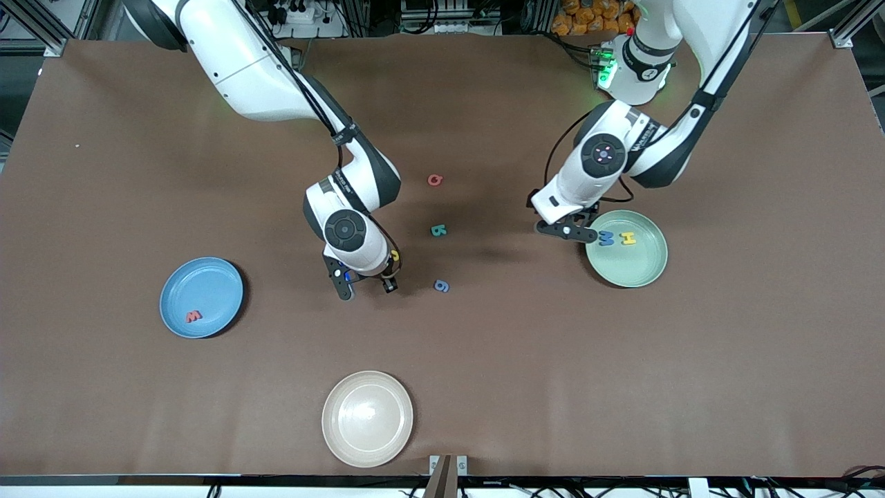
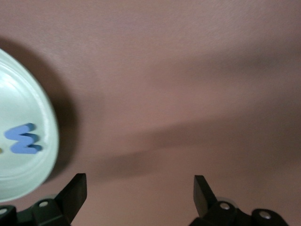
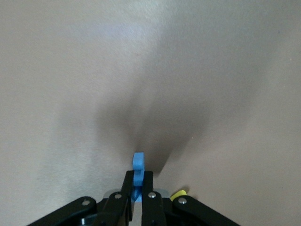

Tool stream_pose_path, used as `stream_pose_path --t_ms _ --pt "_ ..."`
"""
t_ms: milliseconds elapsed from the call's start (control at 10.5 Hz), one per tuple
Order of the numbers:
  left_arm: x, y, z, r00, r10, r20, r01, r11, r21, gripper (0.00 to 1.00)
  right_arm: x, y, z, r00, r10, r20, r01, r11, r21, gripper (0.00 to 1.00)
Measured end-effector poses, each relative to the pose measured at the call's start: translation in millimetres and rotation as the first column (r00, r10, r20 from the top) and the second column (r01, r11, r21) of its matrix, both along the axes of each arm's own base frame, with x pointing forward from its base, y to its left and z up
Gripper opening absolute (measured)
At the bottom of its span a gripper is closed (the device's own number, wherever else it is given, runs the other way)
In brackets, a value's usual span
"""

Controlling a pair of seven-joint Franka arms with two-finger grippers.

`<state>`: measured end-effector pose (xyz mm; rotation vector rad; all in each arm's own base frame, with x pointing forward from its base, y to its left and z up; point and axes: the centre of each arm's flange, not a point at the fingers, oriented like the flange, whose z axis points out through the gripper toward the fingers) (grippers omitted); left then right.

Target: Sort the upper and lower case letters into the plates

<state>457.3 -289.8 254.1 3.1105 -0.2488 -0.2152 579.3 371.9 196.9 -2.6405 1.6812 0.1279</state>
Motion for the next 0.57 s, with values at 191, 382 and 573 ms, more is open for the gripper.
stream_pose_path --t_ms 191,382,573 --pt "-1.8 -30.0 5.3 0.993 0.118 0.009 -0.118 0.993 -0.007 1.0 16.0 -21.0 37.9 0.999 -0.002 0.034 0.003 1.0 -0.023 0.09" --pt "-5.5 -75.5 9.5 0.96 0.28 0.005 -0.279 0.96 -0.023 1.0 35.4 -66.7 87.1 0.998 0.059 0.038 -0.057 0.997 -0.061 0.09" --pt "-2.1 -121.3 6.3 0.919 0.394 -0.023 -0.395 0.918 -0.047 1.0 63.7 -151.1 109.1 0.99 0.141 0.013 -0.14 0.988 -0.07 0.09"
